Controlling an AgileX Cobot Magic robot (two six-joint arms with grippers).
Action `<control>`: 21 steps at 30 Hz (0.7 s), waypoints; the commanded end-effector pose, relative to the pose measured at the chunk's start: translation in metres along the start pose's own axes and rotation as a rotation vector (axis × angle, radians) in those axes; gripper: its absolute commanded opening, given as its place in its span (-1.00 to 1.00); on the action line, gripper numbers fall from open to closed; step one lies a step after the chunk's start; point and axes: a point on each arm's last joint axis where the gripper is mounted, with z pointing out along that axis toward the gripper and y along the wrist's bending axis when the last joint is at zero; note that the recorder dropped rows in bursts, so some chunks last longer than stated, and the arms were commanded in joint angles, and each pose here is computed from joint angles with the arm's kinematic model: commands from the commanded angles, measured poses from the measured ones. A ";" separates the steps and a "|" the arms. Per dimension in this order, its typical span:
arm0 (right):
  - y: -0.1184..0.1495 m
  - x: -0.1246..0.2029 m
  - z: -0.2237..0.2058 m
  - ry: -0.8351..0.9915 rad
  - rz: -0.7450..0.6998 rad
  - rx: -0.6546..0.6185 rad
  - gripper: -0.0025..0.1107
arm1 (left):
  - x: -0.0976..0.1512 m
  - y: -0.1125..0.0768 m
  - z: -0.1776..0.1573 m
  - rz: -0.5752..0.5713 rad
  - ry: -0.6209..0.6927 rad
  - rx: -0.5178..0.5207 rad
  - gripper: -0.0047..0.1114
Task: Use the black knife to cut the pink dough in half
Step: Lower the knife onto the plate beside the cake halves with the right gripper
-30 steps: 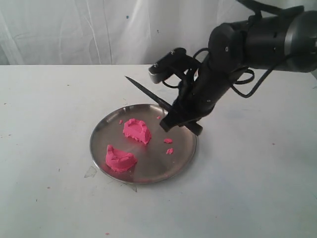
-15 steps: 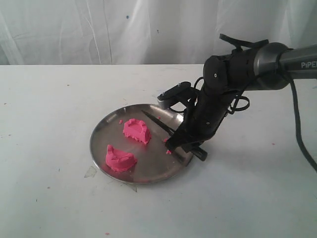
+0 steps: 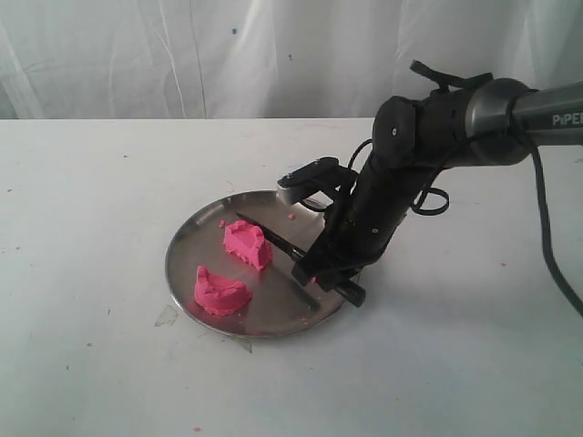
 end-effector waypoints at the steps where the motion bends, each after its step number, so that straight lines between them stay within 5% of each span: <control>1: -0.004 -0.005 -0.001 -0.063 0.043 0.029 -0.96 | 0.002 0.000 -0.001 -0.017 0.009 0.003 -0.92; 15: -0.011 -0.014 0.018 -0.064 0.057 0.032 -0.95 | 0.001 0.000 -0.001 -0.069 -0.002 0.000 -0.92; 21: -0.013 -0.019 0.017 -0.115 0.057 0.057 -0.64 | 0.001 0.000 -0.001 -0.085 -0.002 0.000 -0.92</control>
